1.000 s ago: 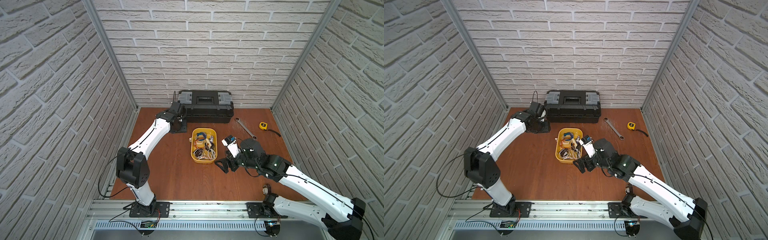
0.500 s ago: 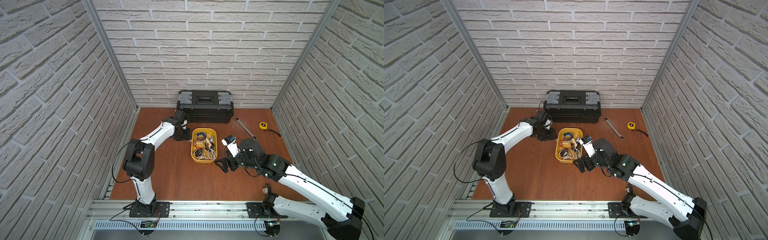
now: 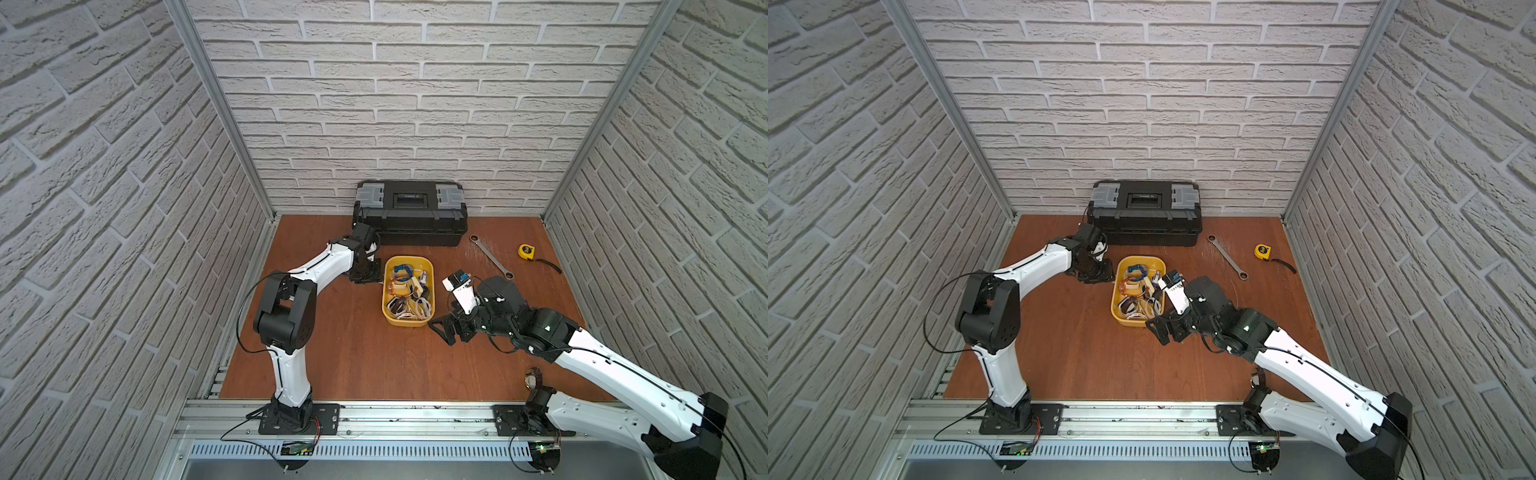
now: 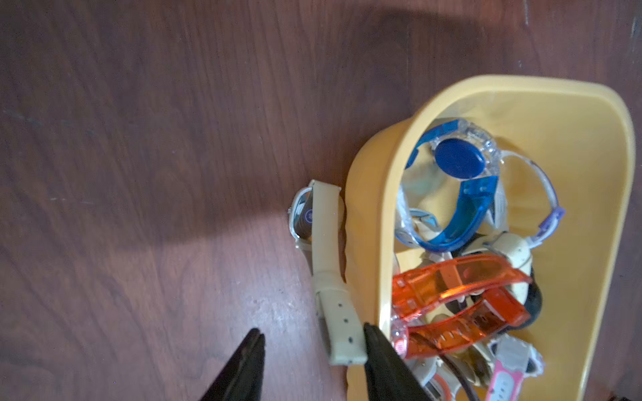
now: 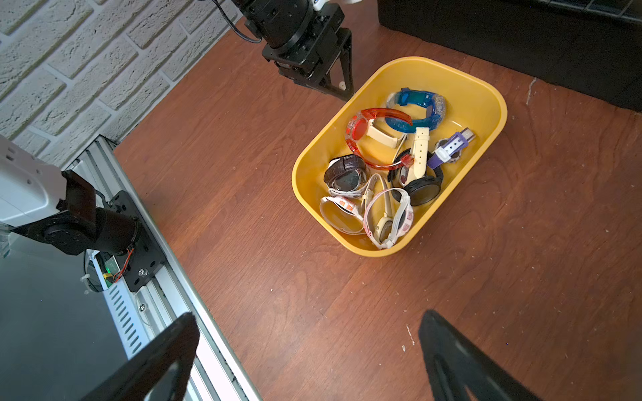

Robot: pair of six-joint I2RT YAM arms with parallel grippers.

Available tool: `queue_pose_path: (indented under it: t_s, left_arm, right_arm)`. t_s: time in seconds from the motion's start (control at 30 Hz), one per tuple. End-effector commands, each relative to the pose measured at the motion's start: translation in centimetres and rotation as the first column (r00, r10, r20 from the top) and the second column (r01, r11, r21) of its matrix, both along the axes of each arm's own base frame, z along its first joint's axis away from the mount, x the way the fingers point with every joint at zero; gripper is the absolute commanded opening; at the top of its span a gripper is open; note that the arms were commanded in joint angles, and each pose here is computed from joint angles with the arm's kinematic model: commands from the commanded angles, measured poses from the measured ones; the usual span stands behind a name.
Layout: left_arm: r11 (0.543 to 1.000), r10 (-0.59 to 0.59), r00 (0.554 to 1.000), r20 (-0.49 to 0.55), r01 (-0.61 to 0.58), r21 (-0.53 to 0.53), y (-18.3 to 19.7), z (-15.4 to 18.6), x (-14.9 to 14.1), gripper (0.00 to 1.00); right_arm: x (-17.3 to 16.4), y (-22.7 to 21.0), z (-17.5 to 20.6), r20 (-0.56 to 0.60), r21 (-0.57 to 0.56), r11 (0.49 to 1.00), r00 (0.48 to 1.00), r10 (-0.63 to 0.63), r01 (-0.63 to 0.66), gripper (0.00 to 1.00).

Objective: Put the watch into the storage box
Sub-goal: Pick up the watch at the center of the board.

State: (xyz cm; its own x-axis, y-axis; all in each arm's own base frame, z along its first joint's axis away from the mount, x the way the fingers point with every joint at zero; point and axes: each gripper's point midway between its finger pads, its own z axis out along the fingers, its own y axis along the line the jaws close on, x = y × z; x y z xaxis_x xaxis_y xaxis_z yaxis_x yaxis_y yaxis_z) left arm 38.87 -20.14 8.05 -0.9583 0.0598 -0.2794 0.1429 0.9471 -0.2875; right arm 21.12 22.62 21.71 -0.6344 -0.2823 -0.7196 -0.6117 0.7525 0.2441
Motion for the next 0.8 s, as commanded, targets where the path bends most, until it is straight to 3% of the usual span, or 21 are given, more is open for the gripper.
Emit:
queue_pose_path:
  t_s: [0.0,0.2,0.53,0.77]
  left_arm:
    - [1.0,-0.024,0.999,0.03,0.024,0.008,-0.8,0.4,0.9,0.48]
    - [0.999,-0.017,0.999,0.034,0.016,0.03,-0.7,0.0,1.5,0.4]
    - [0.998,-0.021,0.999,0.041,0.019,0.055,-0.6,0.4,1.5,0.11]
    - [0.998,0.051,0.994,0.097,-0.047,-0.036,1.5,4.4,1.2,0.09]
  right_arm:
    - [0.1,0.0,0.3,0.019,0.022,1.0,1.0,-0.011,0.011,1.0]
    - [0.1,0.1,0.2,0.014,0.027,1.0,1.0,-0.009,0.009,1.0]
    - [0.1,0.3,0.2,0.012,0.036,0.999,1.0,-0.009,0.008,1.0]
    - [0.0,0.6,0.1,0.003,0.048,0.999,1.0,0.005,-0.006,1.0]
